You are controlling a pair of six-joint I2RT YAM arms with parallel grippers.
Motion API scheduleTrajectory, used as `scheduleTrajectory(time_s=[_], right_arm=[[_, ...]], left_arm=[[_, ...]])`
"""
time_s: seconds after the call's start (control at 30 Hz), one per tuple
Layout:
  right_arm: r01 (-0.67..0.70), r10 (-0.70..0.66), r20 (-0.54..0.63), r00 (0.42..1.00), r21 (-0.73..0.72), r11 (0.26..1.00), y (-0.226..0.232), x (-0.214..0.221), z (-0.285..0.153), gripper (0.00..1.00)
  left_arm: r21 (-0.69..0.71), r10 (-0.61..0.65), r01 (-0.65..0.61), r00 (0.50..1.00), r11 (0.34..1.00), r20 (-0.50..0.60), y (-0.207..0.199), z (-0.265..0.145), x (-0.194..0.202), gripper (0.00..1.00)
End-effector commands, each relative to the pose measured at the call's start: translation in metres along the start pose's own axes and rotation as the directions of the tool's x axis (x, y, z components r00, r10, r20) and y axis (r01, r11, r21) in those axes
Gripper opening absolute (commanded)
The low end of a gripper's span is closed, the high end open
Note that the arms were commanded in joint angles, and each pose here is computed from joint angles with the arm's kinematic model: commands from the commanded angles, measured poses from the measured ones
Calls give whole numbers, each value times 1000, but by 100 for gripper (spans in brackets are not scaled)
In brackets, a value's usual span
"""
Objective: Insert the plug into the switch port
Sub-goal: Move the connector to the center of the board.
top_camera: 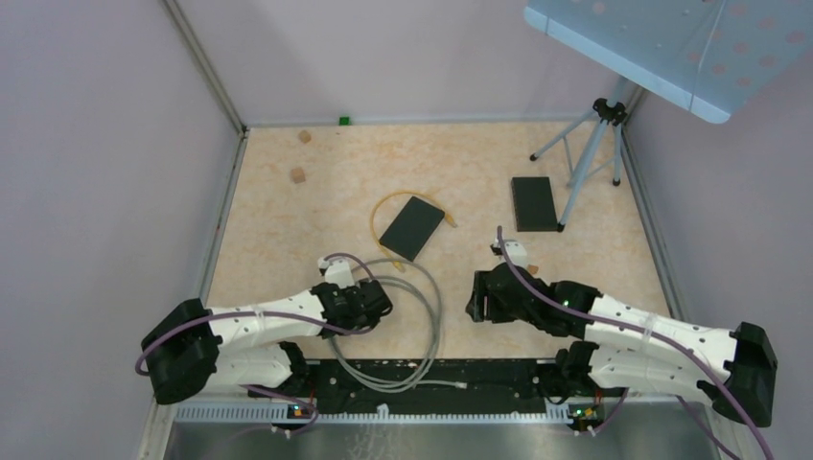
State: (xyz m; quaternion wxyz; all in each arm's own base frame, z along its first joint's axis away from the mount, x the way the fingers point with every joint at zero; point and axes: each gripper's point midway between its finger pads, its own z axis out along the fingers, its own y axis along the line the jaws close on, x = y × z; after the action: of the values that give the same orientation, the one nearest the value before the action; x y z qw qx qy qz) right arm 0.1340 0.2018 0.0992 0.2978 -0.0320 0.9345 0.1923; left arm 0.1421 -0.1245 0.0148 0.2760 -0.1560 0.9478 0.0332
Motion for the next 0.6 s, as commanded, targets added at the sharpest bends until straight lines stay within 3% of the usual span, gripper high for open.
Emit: scheduleTrajectory(time_s=[0.0,0.1,0.27,0.37,0.57], right_arm=[[49,-44,29,999,-174,984,46,-18,-7,58],[72,-72,6,997,-216,974,58,-13,1,58],[84,-84,9,996,-166,983,65,-19,23,55],[92,-92,12,996,-160,983,73,-25,28,55],[68,-66,20,998,-174,982,76,-26,29,55]], left_arm=[[-64,-22,24,1000,998,19,24,-3,-2,92],[-65,-22,25,999,998,41,25,-6,-8,93],[-43,-8,9,999,999,31,20,-9,-9,93],[-99,-12,15,999,995,33,33,-9,-8,95],[-95,-178,188,979,978,102,45,-9,-20,99]])
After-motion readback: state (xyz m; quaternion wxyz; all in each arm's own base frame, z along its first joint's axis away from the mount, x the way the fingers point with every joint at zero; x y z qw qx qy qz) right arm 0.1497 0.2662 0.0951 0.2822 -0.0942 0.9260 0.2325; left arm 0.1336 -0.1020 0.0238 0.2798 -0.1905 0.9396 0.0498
